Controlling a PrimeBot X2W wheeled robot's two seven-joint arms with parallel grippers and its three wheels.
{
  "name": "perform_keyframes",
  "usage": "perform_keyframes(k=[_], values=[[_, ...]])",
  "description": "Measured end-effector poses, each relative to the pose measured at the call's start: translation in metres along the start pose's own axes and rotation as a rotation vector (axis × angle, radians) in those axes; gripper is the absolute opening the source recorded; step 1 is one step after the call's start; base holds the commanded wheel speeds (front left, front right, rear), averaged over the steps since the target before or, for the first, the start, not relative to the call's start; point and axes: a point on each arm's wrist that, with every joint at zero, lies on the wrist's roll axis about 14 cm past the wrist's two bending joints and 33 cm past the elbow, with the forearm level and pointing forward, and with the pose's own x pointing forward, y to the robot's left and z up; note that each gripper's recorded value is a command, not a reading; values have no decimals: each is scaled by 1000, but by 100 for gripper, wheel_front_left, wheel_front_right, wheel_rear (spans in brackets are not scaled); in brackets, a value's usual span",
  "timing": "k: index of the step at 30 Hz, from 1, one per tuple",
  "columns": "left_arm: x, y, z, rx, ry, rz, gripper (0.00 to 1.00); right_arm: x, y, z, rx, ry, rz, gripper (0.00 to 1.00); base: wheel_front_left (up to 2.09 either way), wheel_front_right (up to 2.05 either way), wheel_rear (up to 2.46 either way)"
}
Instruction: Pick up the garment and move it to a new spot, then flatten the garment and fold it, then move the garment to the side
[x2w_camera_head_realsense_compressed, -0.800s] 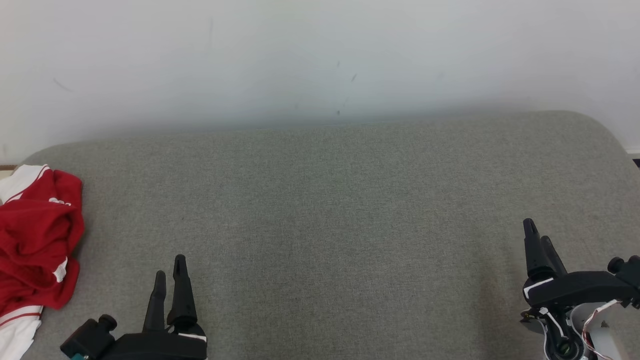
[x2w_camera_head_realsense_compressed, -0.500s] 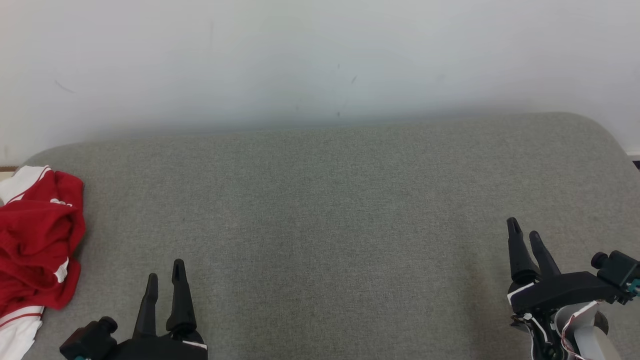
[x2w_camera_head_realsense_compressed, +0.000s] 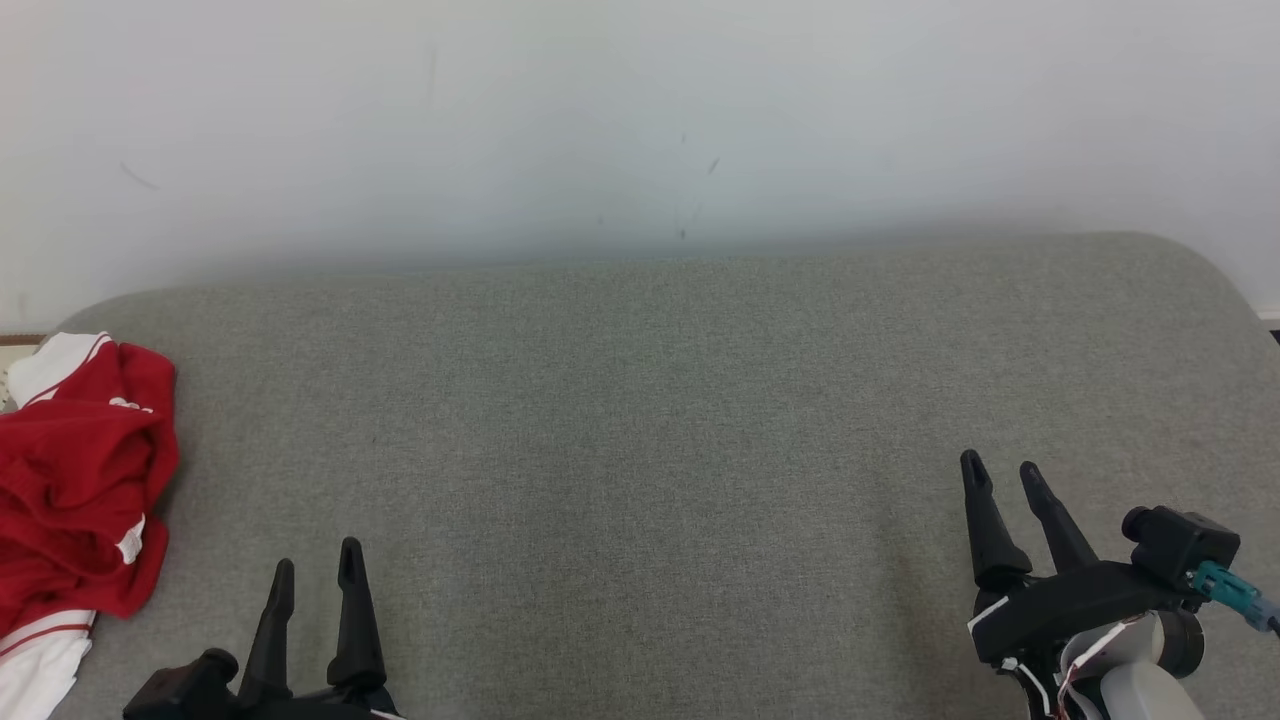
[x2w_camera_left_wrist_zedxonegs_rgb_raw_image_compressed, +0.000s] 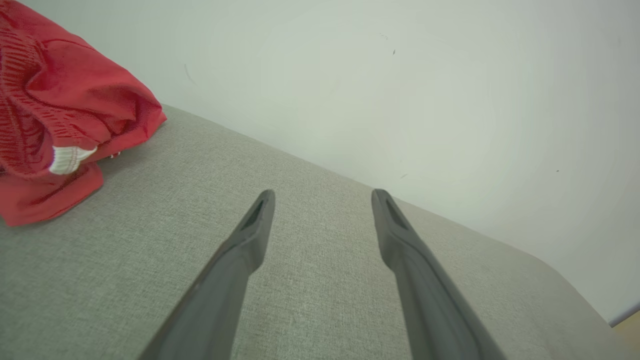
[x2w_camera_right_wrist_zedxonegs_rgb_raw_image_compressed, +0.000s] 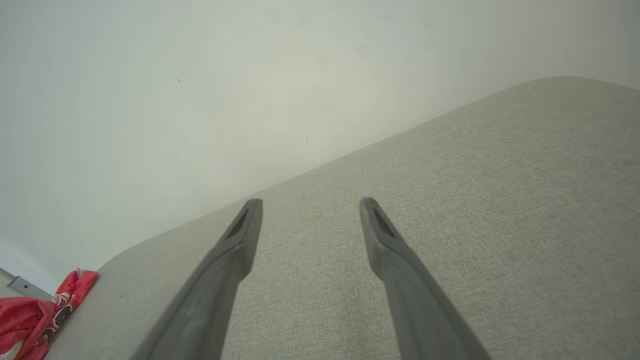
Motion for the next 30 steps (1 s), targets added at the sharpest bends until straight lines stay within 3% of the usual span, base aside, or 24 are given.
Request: perform_keyframes(k=[30], values=[[-17, 24, 21, 391, -64, 47, 100, -14, 31, -14, -271, 20, 38, 100, 0, 0, 0]])
